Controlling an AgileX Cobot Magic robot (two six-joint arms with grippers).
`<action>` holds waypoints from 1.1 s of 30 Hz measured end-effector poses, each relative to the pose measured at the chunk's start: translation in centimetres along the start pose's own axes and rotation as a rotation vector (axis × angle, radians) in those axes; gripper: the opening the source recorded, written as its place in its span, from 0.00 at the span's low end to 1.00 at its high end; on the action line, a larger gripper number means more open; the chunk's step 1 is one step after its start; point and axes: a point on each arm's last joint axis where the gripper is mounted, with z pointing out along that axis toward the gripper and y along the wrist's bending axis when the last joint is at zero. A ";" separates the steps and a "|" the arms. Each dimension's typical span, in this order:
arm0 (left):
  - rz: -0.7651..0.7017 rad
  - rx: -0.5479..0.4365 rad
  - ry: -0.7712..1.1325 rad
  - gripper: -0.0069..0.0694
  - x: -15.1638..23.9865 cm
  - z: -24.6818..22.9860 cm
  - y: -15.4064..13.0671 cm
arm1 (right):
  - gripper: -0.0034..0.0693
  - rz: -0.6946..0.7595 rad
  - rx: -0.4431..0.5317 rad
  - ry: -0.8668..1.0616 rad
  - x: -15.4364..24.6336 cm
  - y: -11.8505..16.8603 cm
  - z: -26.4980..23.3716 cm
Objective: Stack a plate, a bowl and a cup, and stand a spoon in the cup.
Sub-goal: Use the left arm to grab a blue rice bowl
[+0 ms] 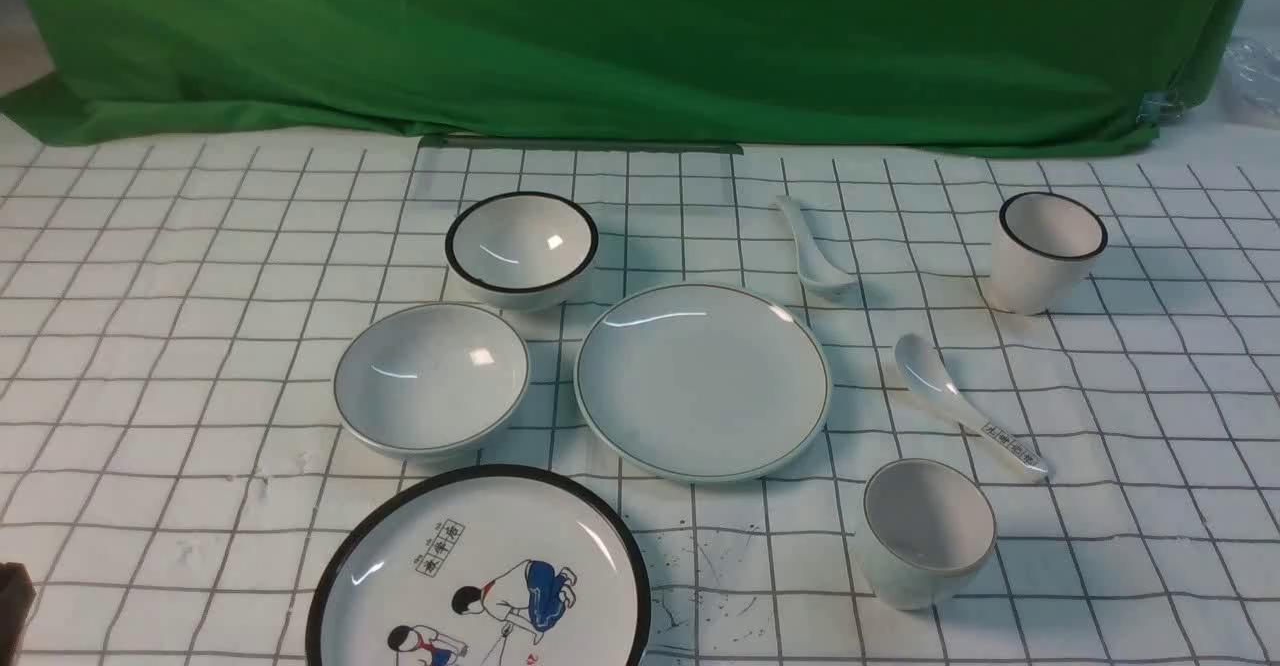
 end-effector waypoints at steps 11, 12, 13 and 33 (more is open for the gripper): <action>0.000 0.000 0.000 0.09 0.0 0.0 0.0 | 0.37 0.000 0.000 0.000 0.0 0.0 0.0; 0.000 0.000 0.000 0.09 0.0 0.0 0.0 | 0.37 0.000 0.000 0.000 0.0 0.0 0.0; 0.000 0.000 0.000 0.09 0.0 0.0 0.0 | 0.37 0.000 0.000 0.000 0.0 0.0 0.0; -0.362 0.043 -0.132 0.09 -1.2 -0.1 -0.2 | 0.37 0.000 0.000 0.000 0.0 0.0 0.0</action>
